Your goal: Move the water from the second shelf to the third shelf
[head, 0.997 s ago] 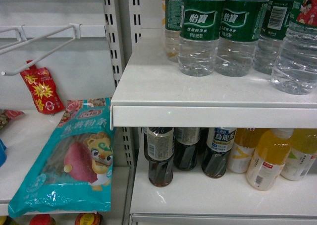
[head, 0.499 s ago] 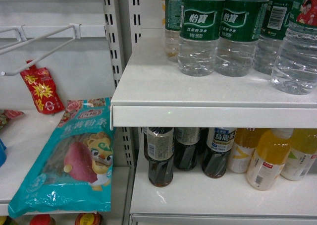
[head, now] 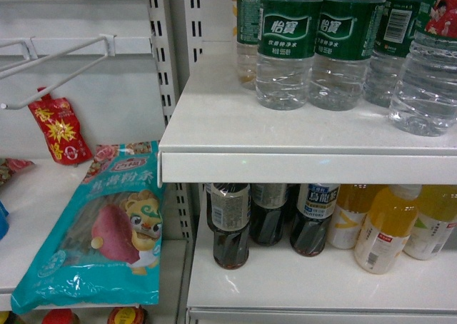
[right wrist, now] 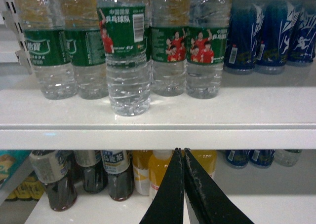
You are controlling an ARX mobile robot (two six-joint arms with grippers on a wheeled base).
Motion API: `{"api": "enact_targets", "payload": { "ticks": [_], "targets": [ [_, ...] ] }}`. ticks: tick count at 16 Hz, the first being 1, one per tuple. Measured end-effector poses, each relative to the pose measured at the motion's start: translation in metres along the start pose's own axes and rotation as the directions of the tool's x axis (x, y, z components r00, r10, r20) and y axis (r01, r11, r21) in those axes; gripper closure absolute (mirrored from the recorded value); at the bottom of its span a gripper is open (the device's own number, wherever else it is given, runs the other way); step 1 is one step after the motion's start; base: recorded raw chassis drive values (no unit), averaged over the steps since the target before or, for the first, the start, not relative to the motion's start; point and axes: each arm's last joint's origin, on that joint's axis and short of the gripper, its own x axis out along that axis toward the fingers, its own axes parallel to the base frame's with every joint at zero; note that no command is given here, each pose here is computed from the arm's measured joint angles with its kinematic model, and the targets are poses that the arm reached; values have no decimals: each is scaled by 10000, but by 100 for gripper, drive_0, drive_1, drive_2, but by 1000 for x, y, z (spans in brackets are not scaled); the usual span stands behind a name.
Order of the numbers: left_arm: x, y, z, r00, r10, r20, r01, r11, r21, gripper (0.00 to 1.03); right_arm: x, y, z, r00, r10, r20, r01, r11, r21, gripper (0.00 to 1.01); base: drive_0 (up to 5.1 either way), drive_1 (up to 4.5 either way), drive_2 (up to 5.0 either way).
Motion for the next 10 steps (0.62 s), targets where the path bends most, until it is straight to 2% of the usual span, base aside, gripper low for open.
{"api": "enact_targets", "payload": {
  "ticks": [1, 6, 7, 10],
  "targets": [
    [0, 0, 0, 10000, 8, -8, -8, 10000, 0, 5, 0, 0, -7, 9998, -1, -217, 0, 10000, -4, 99, 0, 0, 0],
    [0, 0, 0, 10000, 4, -4, -4, 10000, 0, 5, 0, 0, -6, 9999, 0, -114, 0, 10000, -4, 97, 0, 0, 0],
    [0, 0, 0, 10000, 0, -4, 0, 10000, 0, 5, 0, 0, -6, 9999, 0, -114, 0, 10000, -4, 87, 0, 0, 0],
    [0, 0, 0, 10000, 0, -4, 0, 10000, 0, 5, 0, 0, -6, 9999, 0, -114, 0, 10000, -4, 46, 0, 0, 0]
  ]
}}
